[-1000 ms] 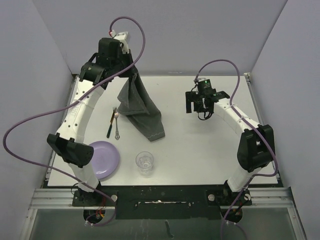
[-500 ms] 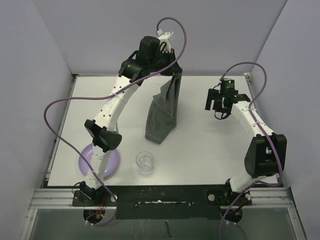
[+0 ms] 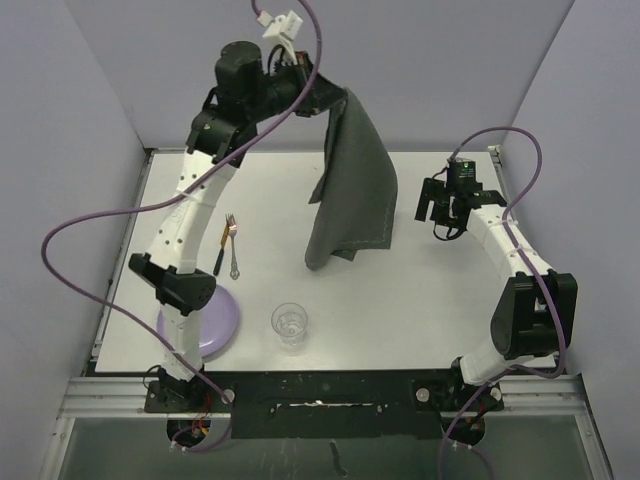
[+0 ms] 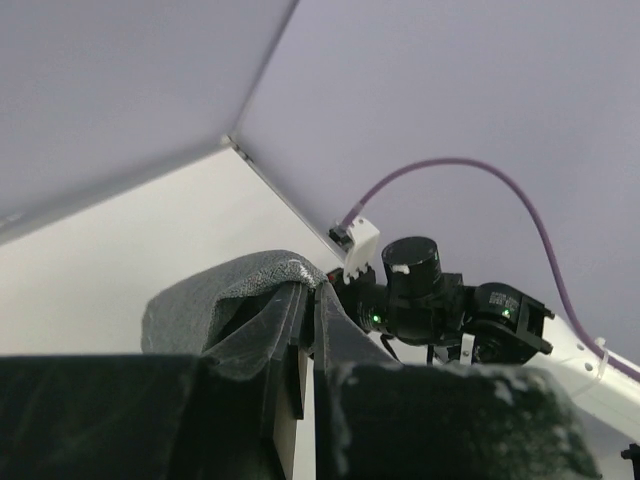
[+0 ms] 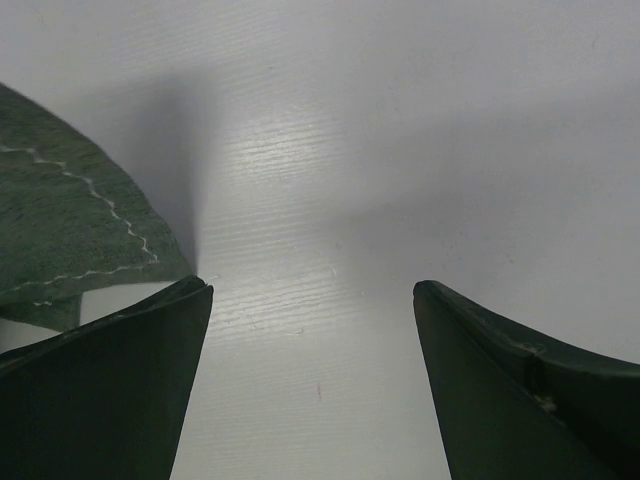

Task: Set the dinner table for one person
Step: Flatten out the napkin at the center of the board.

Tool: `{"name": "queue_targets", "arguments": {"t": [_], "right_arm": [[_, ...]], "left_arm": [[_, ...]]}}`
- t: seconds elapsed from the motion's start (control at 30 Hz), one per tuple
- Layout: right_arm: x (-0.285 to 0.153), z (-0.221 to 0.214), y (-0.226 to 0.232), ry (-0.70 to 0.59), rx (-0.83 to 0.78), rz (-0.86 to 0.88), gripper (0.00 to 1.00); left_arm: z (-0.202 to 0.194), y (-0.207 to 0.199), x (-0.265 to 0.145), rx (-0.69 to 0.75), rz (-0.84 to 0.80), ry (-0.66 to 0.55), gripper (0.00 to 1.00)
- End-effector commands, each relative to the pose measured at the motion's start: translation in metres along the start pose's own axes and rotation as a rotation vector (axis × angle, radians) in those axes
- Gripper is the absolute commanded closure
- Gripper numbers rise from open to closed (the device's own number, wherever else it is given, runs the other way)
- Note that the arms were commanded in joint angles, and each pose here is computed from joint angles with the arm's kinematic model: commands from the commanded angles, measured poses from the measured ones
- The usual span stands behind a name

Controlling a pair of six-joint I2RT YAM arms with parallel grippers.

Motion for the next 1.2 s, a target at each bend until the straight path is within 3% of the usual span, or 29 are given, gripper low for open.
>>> {"name": "queue_targets", "arguments": {"t": [0.0, 0.17, 0.3, 0.33, 0.37, 0.47, 0.5, 0.8, 1.03, 1.17], "right_arm": [[-0.004, 0.012, 0.008, -0.055, 0.005, 0.028, 0.16], [-0.006, 0.011, 0.016, -0.050, -0.019, 0.044, 0.16], [-0.009, 0.010, 0.022, -0.051, -0.038, 0.053, 0.16], [-0.010, 0.011, 0.022, -0.051, -0.041, 0.055, 0.16], [-0.011, 0.011, 0.023, -0.051, -0.044, 0.056, 0.16], [-0.015, 0.012, 0.026, -0.053, -0.055, 0.067, 0.16], [-0.015, 0.012, 0.027, -0.053, -0.059, 0.071, 0.16], [0.000, 0.001, 0.060, 0.013, -0.072, 0.267, 0.16], [0.027, -0.002, 0.128, 0.092, -0.129, 0.557, 0.19], [0.034, -0.004, 0.155, 0.099, -0.178, 0.595, 0.20]], "left_arm": [[0.069, -0.030, -0.076, 0.068, -0.021, -0.214, 1.00], [0.053, 0.033, -0.111, -0.002, 0.175, -0.193, 1.00], [0.002, 0.087, -0.124, -0.095, 0.329, -0.087, 1.00], [-0.017, 0.103, -0.124, -0.120, 0.370, -0.045, 0.93], [-0.035, 0.117, -0.124, -0.144, 0.407, 0.000, 0.75], [-0.087, 0.155, -0.128, -0.235, 0.495, 0.127, 0.10], [-0.102, 0.165, -0.131, -0.264, 0.521, 0.157, 0.03], [-0.108, 0.177, -0.148, -0.269, 0.635, 0.182, 0.02], [-0.105, 0.177, -0.156, -0.251, 0.672, 0.171, 0.02], [-0.108, 0.179, -0.163, -0.242, 0.694, 0.173, 0.02]]}}
Point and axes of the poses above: each gripper's point midway between its finger pads, its own x axis out along the fingers, its own y axis along the line the jaws close on, z = x × y, the point moved 4 cm from there along -x, back along the fingers, and after that the axes turned 1 degree about x, right-handed, at the moved point
